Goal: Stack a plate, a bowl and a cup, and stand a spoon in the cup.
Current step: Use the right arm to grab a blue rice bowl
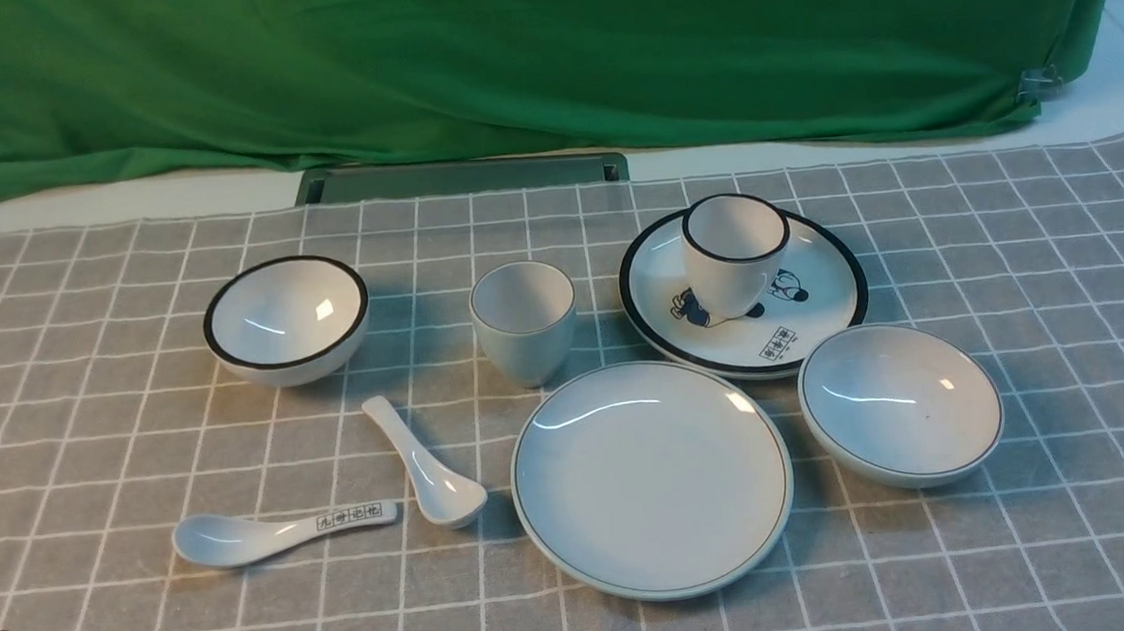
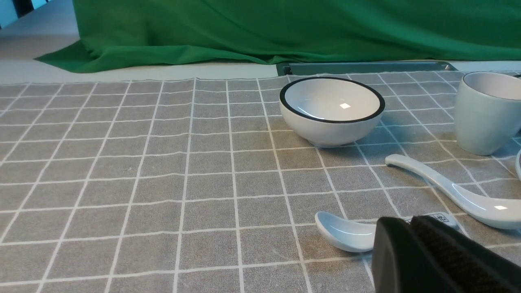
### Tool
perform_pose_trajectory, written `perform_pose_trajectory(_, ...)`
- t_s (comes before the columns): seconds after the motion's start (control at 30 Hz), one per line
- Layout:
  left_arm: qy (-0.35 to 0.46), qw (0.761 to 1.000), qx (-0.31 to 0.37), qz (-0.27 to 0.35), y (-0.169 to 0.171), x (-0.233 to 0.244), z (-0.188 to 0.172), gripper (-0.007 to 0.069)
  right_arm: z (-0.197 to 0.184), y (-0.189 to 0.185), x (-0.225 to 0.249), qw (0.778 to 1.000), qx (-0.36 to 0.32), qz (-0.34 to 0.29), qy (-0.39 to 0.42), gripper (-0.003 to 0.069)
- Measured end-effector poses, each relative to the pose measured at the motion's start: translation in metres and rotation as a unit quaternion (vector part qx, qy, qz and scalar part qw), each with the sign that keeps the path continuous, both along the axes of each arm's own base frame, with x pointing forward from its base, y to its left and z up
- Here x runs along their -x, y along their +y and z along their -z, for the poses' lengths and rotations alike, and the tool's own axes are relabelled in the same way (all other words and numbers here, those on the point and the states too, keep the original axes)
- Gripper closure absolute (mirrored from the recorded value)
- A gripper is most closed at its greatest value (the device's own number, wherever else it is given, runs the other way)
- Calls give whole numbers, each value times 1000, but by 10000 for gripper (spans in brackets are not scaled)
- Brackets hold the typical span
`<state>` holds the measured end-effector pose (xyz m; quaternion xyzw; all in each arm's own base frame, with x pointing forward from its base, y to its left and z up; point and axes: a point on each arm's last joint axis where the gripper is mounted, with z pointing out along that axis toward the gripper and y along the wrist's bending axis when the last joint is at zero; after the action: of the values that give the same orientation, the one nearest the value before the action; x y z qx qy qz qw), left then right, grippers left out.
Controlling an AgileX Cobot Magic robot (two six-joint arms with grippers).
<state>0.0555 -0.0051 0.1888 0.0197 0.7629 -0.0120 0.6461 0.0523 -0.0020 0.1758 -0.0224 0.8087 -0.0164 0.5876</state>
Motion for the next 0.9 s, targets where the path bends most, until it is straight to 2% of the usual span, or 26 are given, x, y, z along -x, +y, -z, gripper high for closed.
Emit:
perform_pose_trajectory(0.07, -22, 1000, 18, -7, 1, -1, -4, 608, 0, 0, 0, 1000, 0, 0, -1, 417)
perform_pose_trajectory(0.13, -45, 995, 87, -16, 1, -1, -9, 608, 0, 0, 0, 1000, 0, 0, -1, 417)
perform_pose_trajectory(0.2, -64, 981, 182, -25, 1, -1, -13, 608, 0, 0, 0, 1000, 0, 0, -1, 417)
perform_pose_trajectory(0.33, -83, 945, 315, -38, 3, -1, -18, 608, 0, 0, 0, 1000, 0, 0, -1, 417)
perform_pose_trajectory(0.43, -101, 925, 364, -47, 5, -1, -21, 608, 0, 0, 0, 1000, 0, 0, -2, 417)
perform_pose_trajectory(0.53, -101, 922, 371, -45, 5, -1, -22, 608, 0, 0, 0, 1000, 0, 0, -2, 417)
perform_pose_trajectory(0.6, -89, 929, 359, -30, 2, 0, -31, 608, 0, 0, 0, 1000, 0, 0, -2, 417)
perform_pose_trajectory(0.77, -52, 958, 281, 10, -7, -1, -67, 608, 0, 0, 0, 1000, 0, 0, -2, 417)
perform_pose_trajectory(0.9, 34, 981, 182, 55, -15, -18, -98, 608, 0, 0, 0, 1000, 0, 0, -2, 417)
